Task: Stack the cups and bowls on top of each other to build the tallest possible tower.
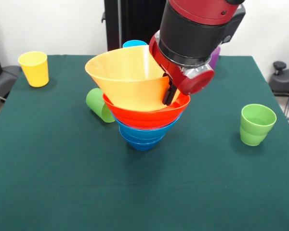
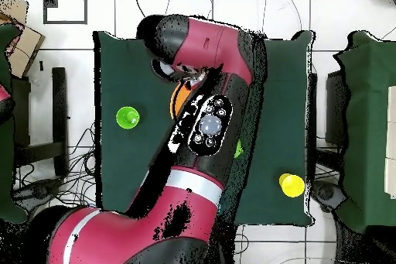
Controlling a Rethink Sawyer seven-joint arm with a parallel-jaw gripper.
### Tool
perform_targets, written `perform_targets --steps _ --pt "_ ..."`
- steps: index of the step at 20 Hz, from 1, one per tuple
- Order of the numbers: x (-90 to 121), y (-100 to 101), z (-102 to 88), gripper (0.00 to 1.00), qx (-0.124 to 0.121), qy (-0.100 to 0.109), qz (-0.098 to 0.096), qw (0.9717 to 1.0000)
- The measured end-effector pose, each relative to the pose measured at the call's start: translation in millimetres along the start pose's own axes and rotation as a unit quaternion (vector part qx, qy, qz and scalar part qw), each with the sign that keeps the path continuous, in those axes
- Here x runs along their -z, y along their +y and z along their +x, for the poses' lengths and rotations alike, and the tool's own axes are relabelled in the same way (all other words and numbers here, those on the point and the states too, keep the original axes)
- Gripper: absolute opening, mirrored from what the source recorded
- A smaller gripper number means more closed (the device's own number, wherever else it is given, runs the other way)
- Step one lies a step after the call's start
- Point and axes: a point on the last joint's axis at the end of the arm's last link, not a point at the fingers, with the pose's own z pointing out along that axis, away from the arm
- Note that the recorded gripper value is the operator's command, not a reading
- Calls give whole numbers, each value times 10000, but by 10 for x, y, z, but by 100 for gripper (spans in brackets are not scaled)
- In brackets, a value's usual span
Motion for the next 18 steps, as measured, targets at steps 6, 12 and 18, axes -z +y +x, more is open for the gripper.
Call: perform_targets --steps 6,12,18 --pt "10 56 67 0 57 -74 -55 9999" --pt "22 104 116 0 103 -147 -112 9998" --pt "10 109 114 0 105 -161 -121 9997"
